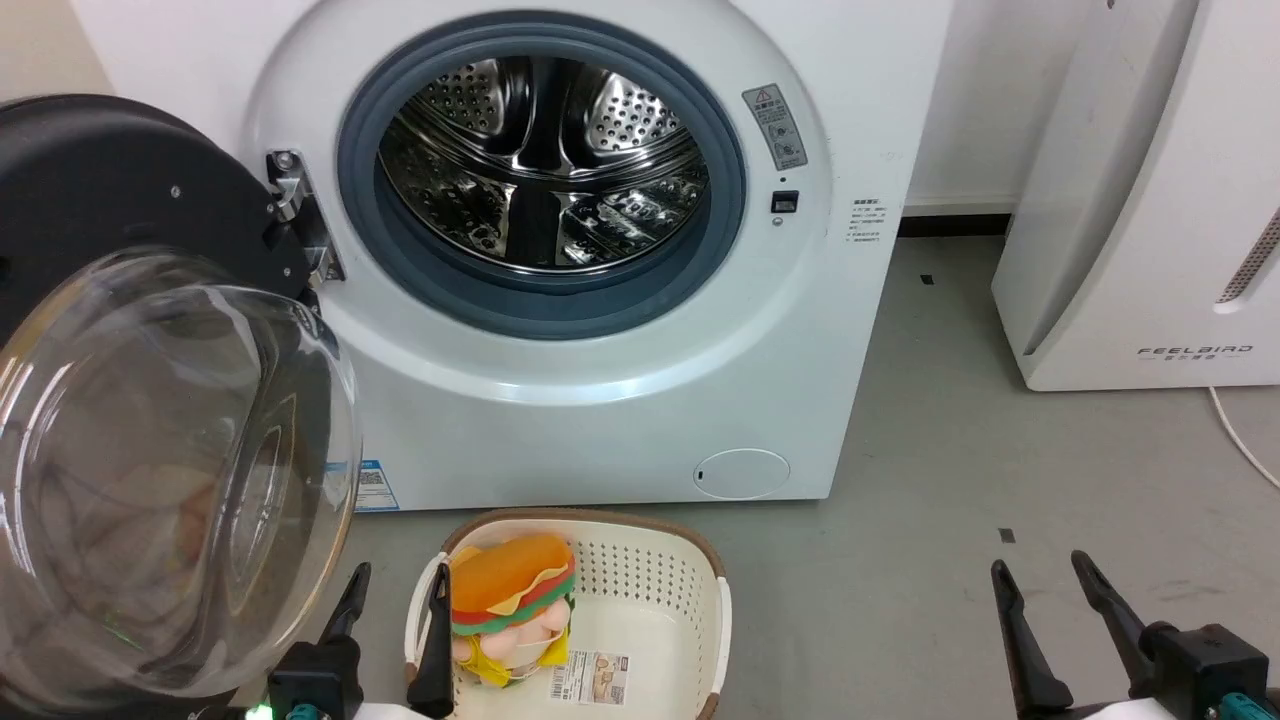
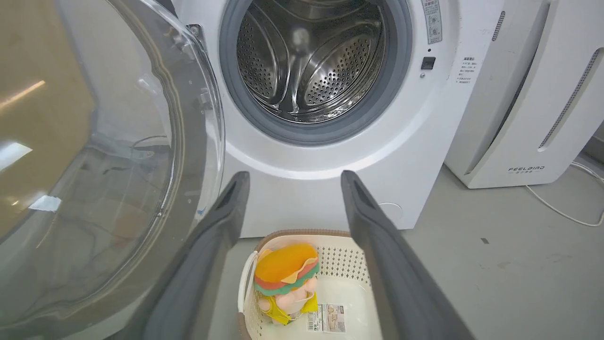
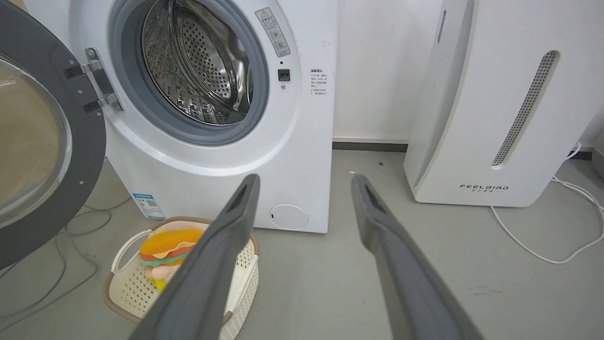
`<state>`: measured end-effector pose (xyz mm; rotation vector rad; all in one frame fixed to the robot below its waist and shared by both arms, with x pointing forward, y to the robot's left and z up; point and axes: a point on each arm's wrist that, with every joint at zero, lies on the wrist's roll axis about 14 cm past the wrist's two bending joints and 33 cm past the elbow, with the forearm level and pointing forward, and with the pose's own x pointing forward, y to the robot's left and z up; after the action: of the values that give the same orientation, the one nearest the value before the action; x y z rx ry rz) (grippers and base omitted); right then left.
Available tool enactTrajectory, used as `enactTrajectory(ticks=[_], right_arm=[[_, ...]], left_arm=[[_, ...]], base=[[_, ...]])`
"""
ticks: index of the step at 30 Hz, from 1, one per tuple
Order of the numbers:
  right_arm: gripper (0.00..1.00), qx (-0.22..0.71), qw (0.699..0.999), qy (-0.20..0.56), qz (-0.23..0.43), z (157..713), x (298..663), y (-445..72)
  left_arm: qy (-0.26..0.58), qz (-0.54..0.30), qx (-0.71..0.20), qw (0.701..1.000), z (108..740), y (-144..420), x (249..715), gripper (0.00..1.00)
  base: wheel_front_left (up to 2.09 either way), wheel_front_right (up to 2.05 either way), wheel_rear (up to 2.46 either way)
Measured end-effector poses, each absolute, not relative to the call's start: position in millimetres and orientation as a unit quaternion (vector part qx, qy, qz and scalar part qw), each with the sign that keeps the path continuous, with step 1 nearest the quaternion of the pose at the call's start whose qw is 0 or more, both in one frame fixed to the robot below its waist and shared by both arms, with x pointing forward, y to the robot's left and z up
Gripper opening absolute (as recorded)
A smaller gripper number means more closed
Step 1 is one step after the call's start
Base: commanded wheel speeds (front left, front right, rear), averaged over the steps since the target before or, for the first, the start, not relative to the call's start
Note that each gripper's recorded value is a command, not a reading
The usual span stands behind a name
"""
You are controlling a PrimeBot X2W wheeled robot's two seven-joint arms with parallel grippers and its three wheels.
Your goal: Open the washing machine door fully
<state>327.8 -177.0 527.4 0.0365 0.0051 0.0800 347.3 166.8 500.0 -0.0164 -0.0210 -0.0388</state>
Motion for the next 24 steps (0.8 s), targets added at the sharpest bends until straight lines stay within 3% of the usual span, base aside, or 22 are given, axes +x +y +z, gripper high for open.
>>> enactTrajectory(ticks=[5,6,24], right_arm=[[1.0,0.018,0.999,0.005,0.048,525.8,330.6,-171.9],[0.0,0.018,0.999,0.006,0.049,525.4,331.1,-171.2],[0.0,0.015,0.999,0.012,0.05,521.8,332.8,-170.8]], left_arm=[[-0.009,-0.011,-0.009,1.0,498.9,171.2,345.0,1.0],[-0.009,-0.01,-0.009,1.0,498.7,171.8,344.6,0.0],[-0.009,-0.012,-0.01,1.0,502.2,170.3,348.5,0.0]], base=[[0.0,0.0,0.0],[0.0,0.0,0.0],[0.0,0.0,0.0]])
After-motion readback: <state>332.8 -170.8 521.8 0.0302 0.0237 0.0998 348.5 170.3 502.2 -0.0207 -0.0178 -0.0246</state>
